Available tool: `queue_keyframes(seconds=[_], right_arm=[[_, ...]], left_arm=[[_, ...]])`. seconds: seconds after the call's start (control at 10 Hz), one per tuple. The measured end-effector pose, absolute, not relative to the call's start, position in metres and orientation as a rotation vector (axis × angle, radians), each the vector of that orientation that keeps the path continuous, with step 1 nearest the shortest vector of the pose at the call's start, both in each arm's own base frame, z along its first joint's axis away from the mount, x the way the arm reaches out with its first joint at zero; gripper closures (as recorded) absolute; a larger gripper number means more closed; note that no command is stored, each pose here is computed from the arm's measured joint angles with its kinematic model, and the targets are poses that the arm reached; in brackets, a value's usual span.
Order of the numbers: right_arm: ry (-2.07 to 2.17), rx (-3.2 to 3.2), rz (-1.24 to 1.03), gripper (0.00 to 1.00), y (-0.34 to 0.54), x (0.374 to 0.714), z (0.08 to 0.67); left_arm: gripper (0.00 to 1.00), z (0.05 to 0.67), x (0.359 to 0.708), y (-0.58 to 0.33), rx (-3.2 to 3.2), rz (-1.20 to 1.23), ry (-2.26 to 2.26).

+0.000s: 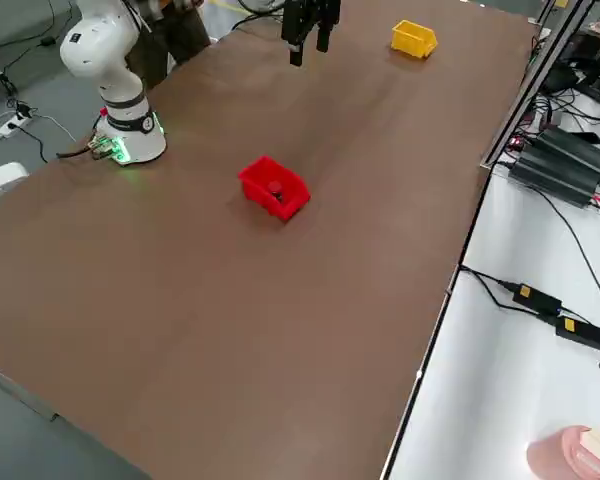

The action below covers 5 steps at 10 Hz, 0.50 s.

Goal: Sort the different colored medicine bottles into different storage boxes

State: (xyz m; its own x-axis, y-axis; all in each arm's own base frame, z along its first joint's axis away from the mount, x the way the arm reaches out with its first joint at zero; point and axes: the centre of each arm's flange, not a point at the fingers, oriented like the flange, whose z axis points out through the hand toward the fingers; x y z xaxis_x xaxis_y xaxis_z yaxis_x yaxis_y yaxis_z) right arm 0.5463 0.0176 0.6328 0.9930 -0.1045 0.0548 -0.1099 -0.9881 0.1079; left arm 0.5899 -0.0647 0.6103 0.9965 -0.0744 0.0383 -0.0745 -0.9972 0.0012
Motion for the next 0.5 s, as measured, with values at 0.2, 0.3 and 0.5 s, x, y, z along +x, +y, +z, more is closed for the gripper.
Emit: queue_keyframes(seconds=[0.2,0.3,0.5], right_arm=[[-0.204,3.102,0.056,0.00,0.0188,0.5471,0.6292],[-0.216,3.114,0.056,0.00,0.0165,0.5474,0.6293],[-0.220,3.122,0.064,0.00,0.0164,0.5480,0.6298]], left_arm=[[0.00,0.6103,0.5899,-0.0647,3.136,0.060,-0.117],[0.00,0.6103,0.5899,-0.0647,3.136,0.060,-0.117],[0.00,0.6103,0.5899,-0.0647,3.136,0.060,-0.117]])
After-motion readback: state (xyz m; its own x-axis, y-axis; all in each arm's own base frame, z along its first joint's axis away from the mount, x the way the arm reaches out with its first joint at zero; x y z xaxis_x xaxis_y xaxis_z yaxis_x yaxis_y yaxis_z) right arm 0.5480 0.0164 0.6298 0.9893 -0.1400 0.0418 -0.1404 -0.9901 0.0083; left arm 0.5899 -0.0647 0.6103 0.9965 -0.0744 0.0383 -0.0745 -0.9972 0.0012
